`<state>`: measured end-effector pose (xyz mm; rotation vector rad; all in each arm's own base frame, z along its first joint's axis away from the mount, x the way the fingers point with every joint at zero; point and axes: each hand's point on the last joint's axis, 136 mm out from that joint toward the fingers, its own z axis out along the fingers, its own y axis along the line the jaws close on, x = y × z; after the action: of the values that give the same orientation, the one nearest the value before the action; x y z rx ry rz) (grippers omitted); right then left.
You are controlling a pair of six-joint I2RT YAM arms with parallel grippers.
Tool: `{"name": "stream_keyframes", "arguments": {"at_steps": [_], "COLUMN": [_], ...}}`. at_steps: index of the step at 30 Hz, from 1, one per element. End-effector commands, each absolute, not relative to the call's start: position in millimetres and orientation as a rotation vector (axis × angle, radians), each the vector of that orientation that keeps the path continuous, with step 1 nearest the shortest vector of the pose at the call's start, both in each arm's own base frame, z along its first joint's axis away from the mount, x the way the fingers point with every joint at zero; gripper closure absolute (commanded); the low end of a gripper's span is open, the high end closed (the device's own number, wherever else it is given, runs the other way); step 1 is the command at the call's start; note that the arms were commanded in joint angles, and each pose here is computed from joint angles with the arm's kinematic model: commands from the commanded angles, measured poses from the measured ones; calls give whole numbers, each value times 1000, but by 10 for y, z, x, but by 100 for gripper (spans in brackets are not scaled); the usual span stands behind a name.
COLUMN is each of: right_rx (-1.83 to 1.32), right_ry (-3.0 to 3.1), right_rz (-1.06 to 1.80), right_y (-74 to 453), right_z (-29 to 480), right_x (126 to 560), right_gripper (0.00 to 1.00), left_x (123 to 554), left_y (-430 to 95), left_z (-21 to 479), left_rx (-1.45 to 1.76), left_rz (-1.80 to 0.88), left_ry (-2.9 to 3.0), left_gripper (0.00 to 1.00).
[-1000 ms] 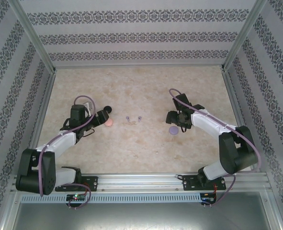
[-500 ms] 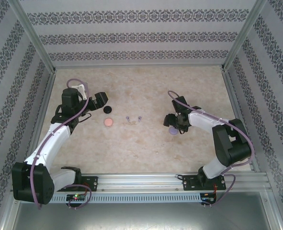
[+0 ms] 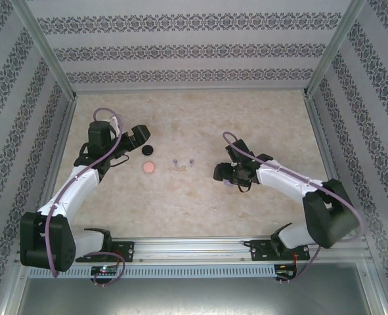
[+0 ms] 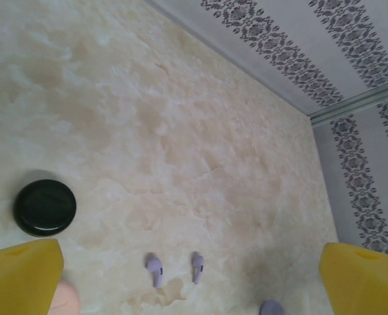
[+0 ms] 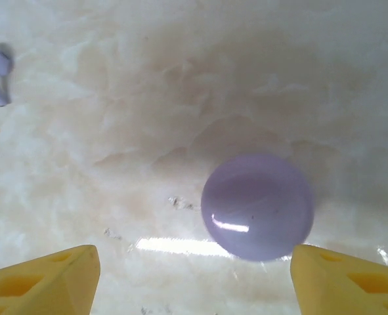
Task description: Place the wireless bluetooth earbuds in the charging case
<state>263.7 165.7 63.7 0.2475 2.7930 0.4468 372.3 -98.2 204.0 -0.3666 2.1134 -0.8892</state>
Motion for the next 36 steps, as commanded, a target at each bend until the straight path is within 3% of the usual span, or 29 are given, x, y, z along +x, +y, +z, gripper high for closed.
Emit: {"name": "stream_keyframes", "arguments": {"at_steps": [1, 14, 36], "right_rx": [311, -113, -291], "right_ry": [2761, 2932, 3063], "right_rz": [284, 43, -16], "right_y": [1391, 1521, 1570], "right_z": [775, 552, 124], "right_x": [2604, 2820, 2754], "right_gripper": [23, 23, 32], "left_x": [3785, 3758, 3724], "left_y": [-1012, -1099, -1360], "left_z": [2216, 2595, 2826], "left_rx": [-380, -228, -90], "left_rz": [-962, -937, -974], "left_ry": [2047, 2012, 1997], "left_gripper": [0, 0, 0]}}
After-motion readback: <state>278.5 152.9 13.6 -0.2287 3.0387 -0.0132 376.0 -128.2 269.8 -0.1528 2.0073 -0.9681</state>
